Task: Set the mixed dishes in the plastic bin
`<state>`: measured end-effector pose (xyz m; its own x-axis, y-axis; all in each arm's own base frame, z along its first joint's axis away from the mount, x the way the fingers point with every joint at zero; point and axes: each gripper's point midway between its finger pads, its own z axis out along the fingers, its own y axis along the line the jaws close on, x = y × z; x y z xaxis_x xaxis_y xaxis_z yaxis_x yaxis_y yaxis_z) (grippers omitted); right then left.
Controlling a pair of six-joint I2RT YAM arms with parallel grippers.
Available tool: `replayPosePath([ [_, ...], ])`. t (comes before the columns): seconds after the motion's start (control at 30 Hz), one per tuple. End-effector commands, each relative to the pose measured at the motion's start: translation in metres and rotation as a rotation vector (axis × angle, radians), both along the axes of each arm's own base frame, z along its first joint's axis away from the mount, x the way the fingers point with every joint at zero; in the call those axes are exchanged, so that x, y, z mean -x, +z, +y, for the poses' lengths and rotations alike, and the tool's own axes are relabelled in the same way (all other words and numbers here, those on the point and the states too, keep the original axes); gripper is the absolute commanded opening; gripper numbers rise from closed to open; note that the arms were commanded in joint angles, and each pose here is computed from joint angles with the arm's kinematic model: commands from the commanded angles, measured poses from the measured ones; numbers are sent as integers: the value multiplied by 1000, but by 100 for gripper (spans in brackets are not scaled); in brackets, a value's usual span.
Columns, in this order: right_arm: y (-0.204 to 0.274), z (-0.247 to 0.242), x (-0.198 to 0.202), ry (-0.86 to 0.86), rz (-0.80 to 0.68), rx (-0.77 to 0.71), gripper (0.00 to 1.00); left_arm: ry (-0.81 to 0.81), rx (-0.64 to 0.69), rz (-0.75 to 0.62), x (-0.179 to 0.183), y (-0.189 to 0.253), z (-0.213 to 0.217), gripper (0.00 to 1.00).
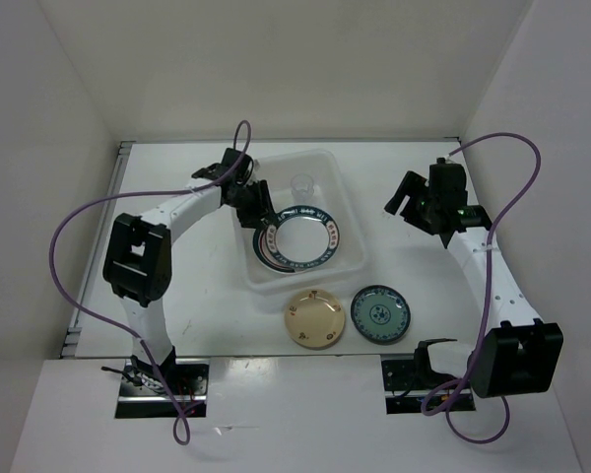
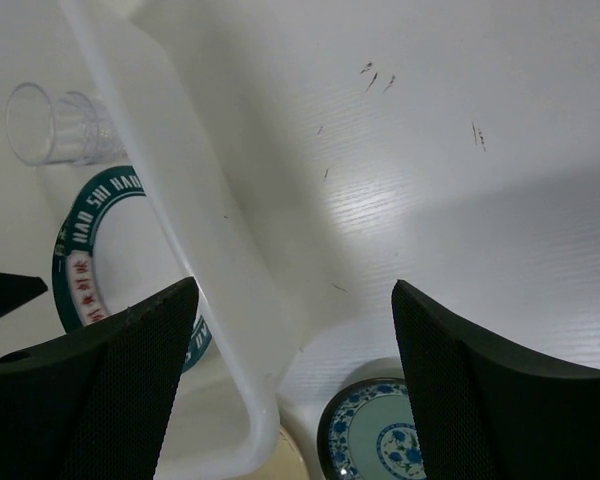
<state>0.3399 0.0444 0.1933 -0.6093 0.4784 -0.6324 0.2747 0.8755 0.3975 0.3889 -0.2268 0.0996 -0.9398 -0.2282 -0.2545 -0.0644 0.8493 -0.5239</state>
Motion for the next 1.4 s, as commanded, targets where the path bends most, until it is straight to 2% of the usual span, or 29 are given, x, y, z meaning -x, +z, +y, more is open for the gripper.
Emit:
replayPosePath([
  [0.0,15,0,-4,1,-63,-16,83,-7,49,-178,-15,75,-1,57],
  [0.1,15,2,-4,8,-62,-22,83,7,78,-270,-19,119,-1,62],
  [0.27,11,-1,0,15,-44,1,83,28,91,-389,-16,173,9,64],
  [0.37,-2,-16,9,-40,10,68,83,37,146,-469,-6,205,13,67],
  [0.43,-27,-28,20,-88,103,99,82,52,173,-540,6,229,18,67],
  [0.47,-29,-30,23,-104,121,101,80,58,173,-523,13,219,20,69],
  [0.53,-51,-39,33,-148,217,136,79,58,189,-566,28,230,25,70],
  [0.73,-70,-41,33,-134,332,105,68,-78,321,-471,71,198,6,70],
  [0.8,-85,-37,36,-117,394,91,58,-92,301,-413,81,168,9,65],
  [0.83,-86,-37,33,-117,399,91,48,-112,275,-400,88,159,12,63],
  [0.9,-100,-33,33,-92,447,78,43,-128,234,-364,97,139,18,51],
  [1.0,-111,-29,30,-68,479,65,43,-290,262,-356,126,135,9,50],
  [1.03,-108,-26,23,-60,465,53,43,-315,250,-334,140,131,10,55],
  [1.13,-103,-25,13,-48,448,50,45,-379,237,-335,173,132,6,59],
  [1.2,-99,-23,10,-41,437,40,45,-346,257,-265,193,123,4,63],
  [1.23,-98,-20,7,-31,423,26,47,-349,278,-274,209,130,2,64],
  [1.37,-85,-16,2,-28,362,5,49,-137,346,-233,238,122,5,65],
])
